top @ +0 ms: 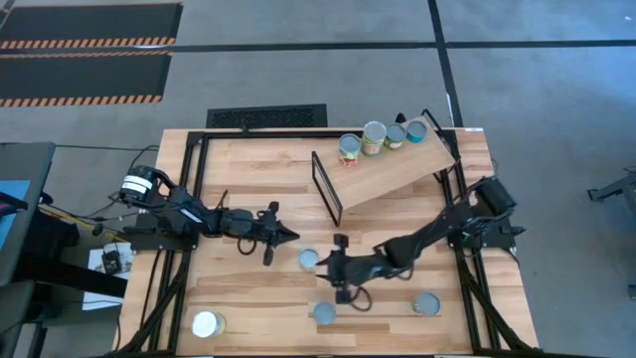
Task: Pick and place cans onto a shelf
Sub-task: Put the canned mushroom on the shelf
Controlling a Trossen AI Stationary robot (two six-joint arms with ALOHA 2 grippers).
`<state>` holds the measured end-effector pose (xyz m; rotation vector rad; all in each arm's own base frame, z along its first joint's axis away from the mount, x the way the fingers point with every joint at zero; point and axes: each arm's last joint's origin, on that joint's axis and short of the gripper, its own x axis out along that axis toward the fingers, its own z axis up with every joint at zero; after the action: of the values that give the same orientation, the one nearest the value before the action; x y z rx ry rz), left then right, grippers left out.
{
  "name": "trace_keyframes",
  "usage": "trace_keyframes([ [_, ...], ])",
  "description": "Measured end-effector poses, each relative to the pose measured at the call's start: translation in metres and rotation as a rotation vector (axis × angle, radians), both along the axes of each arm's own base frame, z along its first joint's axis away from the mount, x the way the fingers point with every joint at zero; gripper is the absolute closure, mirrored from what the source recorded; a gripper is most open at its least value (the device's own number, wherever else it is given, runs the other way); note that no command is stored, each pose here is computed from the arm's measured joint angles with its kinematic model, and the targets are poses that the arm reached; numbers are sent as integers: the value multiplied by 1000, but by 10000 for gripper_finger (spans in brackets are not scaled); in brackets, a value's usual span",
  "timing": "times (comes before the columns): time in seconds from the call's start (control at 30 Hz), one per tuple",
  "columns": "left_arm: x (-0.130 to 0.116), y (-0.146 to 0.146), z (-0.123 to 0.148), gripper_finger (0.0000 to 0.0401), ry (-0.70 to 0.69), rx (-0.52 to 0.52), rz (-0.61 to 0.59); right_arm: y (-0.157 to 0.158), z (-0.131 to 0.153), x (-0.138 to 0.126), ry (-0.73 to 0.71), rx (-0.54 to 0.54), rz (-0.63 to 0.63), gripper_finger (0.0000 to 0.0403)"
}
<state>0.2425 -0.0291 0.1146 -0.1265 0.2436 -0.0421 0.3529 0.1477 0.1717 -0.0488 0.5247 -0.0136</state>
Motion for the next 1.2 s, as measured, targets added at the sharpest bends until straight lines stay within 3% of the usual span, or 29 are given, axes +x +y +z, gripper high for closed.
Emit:
trace_keyframes([
  [0.17,0,1,0,401,2,23,25,0,-11,22,145,-64,-18,221],
  [0.33,-1,1,-4,401,38,41,31,-1,-19,39,245,-80,8,226],
  [0.73,-2,2,-7,401,76,48,37,-19,-28,50,361,-86,5,286],
  [1.0,-2,2,-8,401,79,50,41,-31,-29,50,433,9,33,332],
  [1.2,-2,2,-7,401,75,45,42,-25,-14,40,464,42,63,379],
])
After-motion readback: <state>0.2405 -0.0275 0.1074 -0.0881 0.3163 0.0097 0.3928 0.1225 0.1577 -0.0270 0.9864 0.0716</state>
